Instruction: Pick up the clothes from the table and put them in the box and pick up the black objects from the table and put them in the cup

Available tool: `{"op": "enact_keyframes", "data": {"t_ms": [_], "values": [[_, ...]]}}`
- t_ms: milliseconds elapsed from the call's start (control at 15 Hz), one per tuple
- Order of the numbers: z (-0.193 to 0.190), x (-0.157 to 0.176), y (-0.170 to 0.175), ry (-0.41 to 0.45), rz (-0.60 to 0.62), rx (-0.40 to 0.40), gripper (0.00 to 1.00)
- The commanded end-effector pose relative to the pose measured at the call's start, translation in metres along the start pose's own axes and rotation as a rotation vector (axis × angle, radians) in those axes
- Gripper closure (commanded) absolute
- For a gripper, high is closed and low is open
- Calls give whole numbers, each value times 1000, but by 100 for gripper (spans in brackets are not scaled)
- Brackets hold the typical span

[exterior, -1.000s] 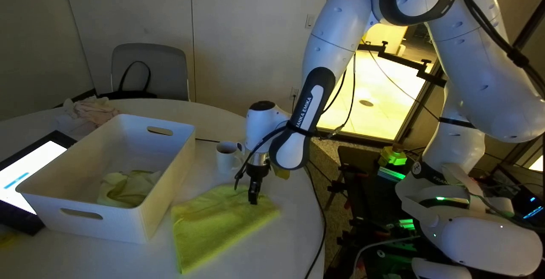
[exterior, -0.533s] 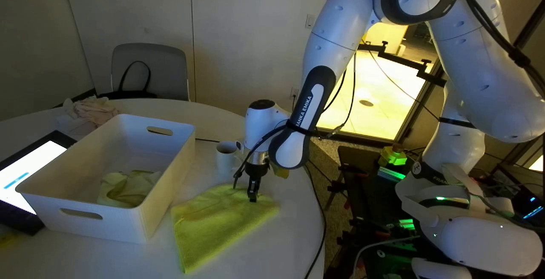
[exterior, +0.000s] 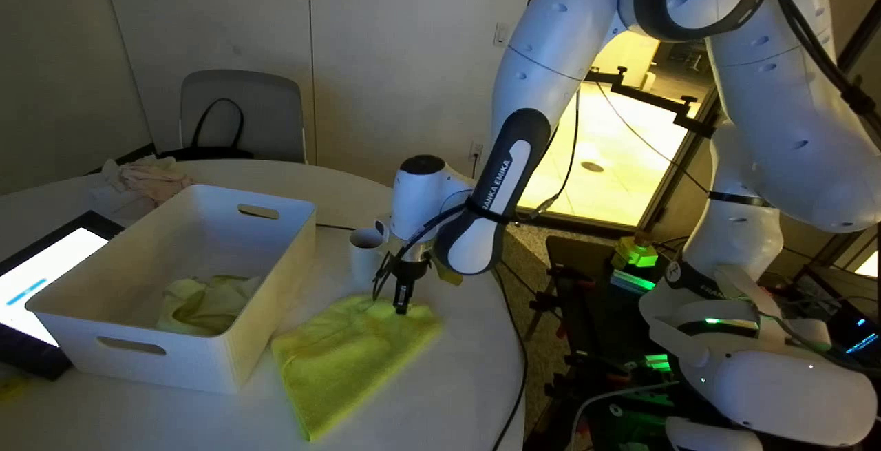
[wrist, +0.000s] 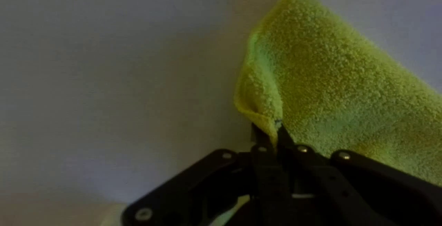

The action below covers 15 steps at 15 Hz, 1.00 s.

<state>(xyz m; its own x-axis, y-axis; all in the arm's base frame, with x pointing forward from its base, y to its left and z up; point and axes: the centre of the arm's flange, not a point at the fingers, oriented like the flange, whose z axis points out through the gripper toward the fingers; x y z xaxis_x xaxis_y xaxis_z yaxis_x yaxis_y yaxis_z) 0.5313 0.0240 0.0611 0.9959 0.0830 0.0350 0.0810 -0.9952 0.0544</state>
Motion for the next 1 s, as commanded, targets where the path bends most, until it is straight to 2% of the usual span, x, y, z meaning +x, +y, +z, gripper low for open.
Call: {"op": "enact_keyframes", "data": {"t_ms": [0,267,667,933], "values": [[-25,-4,-11,71,4,-99,93],[-52,-2,-24,196,26,-195,92],[-105,-13,-36,380,69,-280,92],[-154,-22,-35,441,39,-266,92]]}}
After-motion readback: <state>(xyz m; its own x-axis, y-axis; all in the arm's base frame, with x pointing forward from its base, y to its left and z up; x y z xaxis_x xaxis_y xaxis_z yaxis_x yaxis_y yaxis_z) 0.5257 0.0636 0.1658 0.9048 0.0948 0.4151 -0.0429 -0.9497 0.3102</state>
